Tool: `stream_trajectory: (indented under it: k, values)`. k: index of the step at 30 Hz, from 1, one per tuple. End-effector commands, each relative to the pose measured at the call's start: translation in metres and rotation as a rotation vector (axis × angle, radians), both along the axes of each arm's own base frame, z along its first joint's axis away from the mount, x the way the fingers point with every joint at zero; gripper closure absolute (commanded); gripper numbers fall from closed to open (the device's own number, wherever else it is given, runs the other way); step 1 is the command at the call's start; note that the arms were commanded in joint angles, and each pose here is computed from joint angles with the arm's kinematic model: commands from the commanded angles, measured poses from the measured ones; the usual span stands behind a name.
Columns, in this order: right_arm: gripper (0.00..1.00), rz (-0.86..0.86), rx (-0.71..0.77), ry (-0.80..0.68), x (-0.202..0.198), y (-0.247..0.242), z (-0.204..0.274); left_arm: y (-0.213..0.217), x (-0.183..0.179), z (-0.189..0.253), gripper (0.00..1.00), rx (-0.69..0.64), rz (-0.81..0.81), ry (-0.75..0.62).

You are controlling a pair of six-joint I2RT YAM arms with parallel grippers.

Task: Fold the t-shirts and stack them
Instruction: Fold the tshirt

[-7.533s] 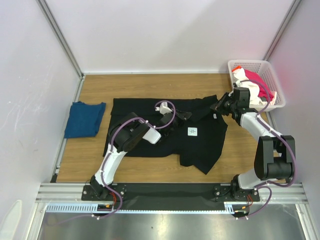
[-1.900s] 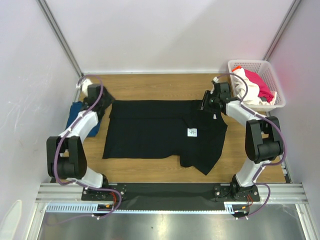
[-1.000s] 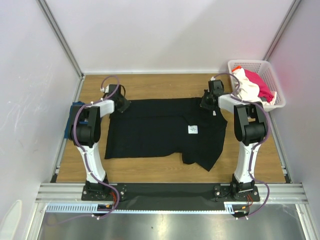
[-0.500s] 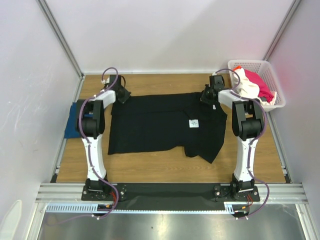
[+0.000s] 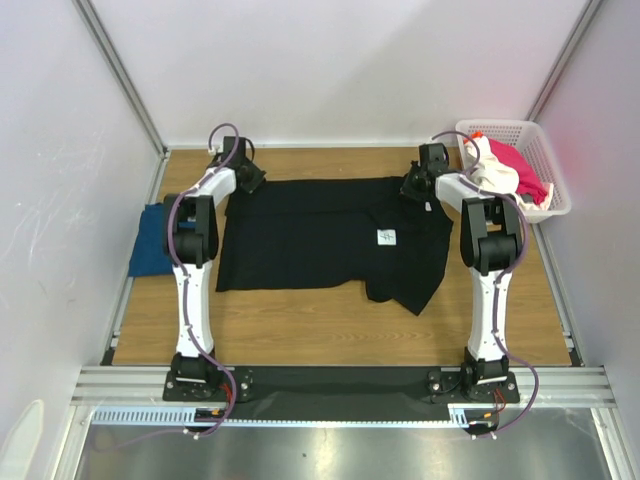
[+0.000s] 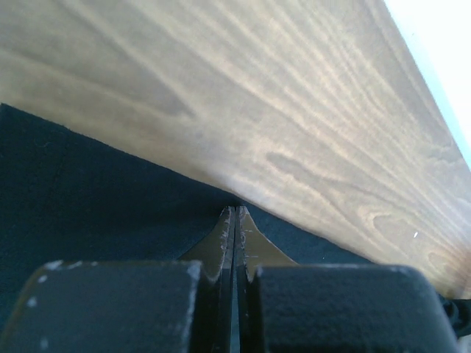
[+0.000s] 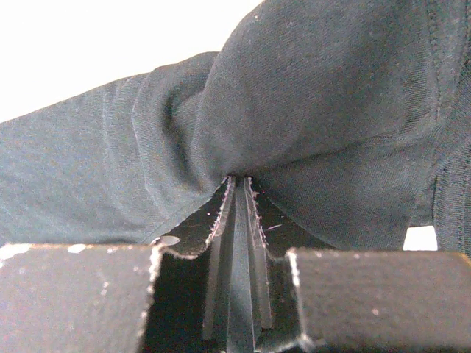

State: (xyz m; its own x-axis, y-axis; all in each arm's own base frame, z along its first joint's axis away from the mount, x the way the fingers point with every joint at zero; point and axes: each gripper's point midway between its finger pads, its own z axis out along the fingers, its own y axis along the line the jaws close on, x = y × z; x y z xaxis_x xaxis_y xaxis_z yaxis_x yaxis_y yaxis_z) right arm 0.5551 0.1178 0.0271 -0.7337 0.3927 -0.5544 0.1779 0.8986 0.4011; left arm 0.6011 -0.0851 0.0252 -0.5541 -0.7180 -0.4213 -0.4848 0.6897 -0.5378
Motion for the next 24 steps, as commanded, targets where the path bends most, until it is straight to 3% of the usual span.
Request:
stream_trajectory:
  k: [1,5,9,11,12,13,15,16,18,19,20,21,22,23,24]
  values:
    - [0.84,-0.007,-0.041,0.015,0.008,-0.009,-0.014,0.005,0.01,0.004,1.0,0.007,-0.013,-0.007]
    - [0.84,0.002,-0.034,-0.005,0.018,-0.01,-0.008,0.005,0.019,0.016,1.0,-0.003,-0.032,-0.056]
    - [0.79,0.061,-0.008,-0.113,0.021,0.002,0.047,-0.002,0.019,0.056,0.92,0.029,-0.112,-0.161]
    - [0.7,0.082,-0.02,-0.168,0.018,0.007,0.077,-0.001,0.016,0.116,0.69,0.092,-0.135,-0.284]
    - [0.66,0.095,-0.03,-0.238,0.016,0.006,0.115,0.002,0.005,0.126,0.5,0.117,-0.137,-0.3]
    - [0.58,0.104,-0.031,-0.265,0.012,0.006,0.13,0.006,-0.002,0.175,0.4,0.166,-0.133,-0.395]
    - [0.51,0.114,-0.034,-0.319,0.002,0.005,0.163,0.011,-0.024,0.195,0.25,0.198,-0.129,-0.419]
    - [0.39,0.109,-0.028,-0.353,-0.011,0.003,0.186,0.012,-0.039,0.235,0.23,0.207,-0.127,-0.497]
    - [0.26,0.087,0.0,-0.372,-0.033,0.003,0.199,0.018,-0.067,0.223,0.16,0.22,-0.11,-0.458]
    - [0.15,0.078,0.018,-0.434,-0.051,0.001,0.23,0.018,-0.079,0.229,0.13,0.203,-0.094,-0.475]
    - [0.11,0.071,0.023,-0.388,-0.07,-0.001,0.201,0.02,-0.097,0.249,0.09,0.19,-0.076,-0.52]
    - [0.08,0.063,0.037,-0.388,-0.081,-0.002,0.201,0.022,-0.119,0.217,0.02,0.177,-0.068,-0.46]
    - [0.04,0.052,0.05,-0.381,-0.096,-0.003,0.199,0.022,-0.13,0.213,0.0,0.149,-0.047,-0.46]
    - [0.04,0.042,0.053,-0.355,-0.12,-0.008,0.191,0.026,-0.15,0.226,0.0,0.14,-0.021,-0.492]
    - [0.03,0.033,0.055,-0.335,-0.136,-0.011,0.185,0.028,-0.171,0.191,0.0,0.133,-0.016,-0.423]
